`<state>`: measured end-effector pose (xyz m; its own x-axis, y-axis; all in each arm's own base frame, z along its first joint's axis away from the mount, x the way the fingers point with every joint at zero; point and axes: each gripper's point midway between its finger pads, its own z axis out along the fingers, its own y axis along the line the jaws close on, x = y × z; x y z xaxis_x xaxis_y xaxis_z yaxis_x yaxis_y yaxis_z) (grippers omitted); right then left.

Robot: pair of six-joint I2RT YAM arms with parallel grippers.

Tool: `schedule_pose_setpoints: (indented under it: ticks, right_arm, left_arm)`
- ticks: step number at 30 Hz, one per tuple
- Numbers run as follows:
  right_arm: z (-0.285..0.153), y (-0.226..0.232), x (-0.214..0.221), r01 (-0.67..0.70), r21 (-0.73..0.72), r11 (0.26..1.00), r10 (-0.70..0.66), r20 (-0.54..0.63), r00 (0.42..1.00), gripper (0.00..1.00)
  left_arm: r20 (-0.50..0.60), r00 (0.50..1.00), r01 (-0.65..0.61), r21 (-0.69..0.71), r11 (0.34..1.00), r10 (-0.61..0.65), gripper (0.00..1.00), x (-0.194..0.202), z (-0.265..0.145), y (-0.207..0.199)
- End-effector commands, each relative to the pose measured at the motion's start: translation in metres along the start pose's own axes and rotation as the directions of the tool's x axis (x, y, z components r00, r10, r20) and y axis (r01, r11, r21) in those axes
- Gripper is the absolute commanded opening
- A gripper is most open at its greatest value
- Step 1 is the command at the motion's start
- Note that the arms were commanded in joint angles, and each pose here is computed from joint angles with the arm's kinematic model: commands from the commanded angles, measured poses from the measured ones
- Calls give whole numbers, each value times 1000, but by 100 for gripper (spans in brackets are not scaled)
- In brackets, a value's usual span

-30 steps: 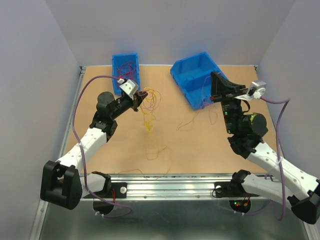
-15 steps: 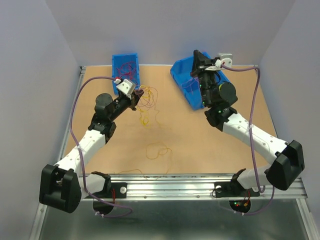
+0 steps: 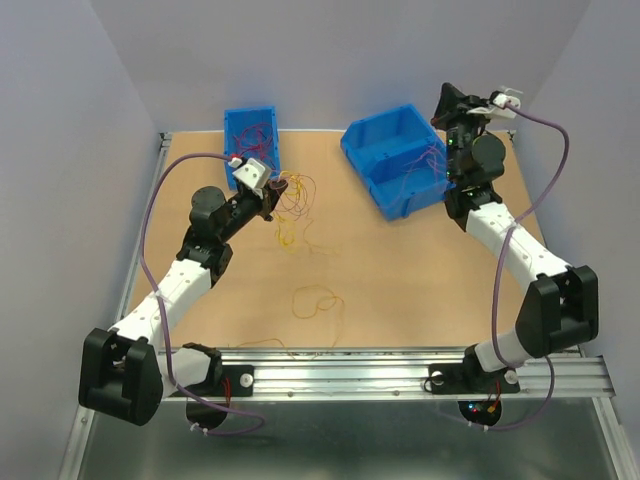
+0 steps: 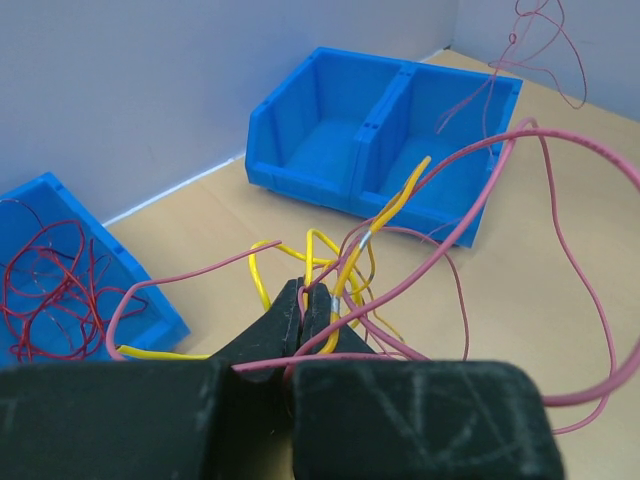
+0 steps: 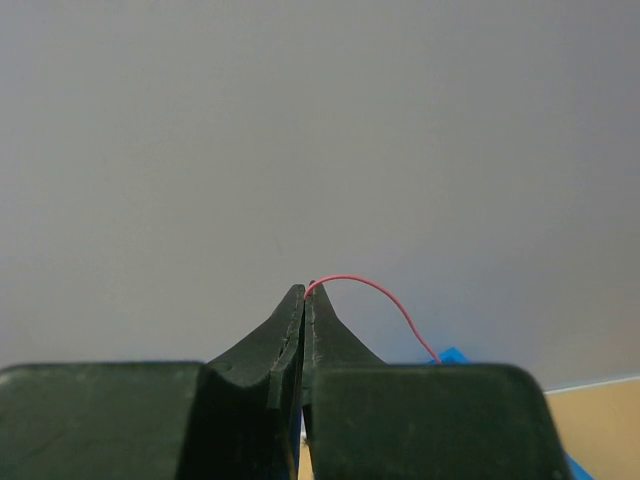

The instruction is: Untangle the cables

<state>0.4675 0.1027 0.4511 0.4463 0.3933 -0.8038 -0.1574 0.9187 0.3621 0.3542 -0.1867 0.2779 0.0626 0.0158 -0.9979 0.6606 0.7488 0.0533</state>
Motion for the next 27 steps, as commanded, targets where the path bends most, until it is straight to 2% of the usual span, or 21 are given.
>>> schedule_pose_setpoints:
  ticks: [1, 13, 17, 23, 27]
  right_arm:
    - [10, -2, 5, -166, -86, 982, 165, -23, 986, 1]
    - [4, -28, 74, -250, -67, 966, 235, -178, 955, 1]
    - [-15, -50, 97, -272, 18, 962, 271, -182, 945, 0]
    - [-43, -85, 133, -201, 139, 970, 229, -225, 947, 0]
    - [-55, -93, 144, -168, 156, 973, 204, -252, 946, 1]
  left_arm:
    - [51, 998, -21, 8, 1000, 21, 0, -12, 2, -1]
    - [46, 999, -21, 13, 1000, 20, 0, -10, 2, -2]
    - [47, 999, -20, 14, 1000, 19, 0, -11, 3, -2]
    - [42, 999, -16, 13, 1000, 15, 0, -9, 3, -1]
    - [42, 999, -17, 13, 1000, 17, 0, -9, 3, -1]
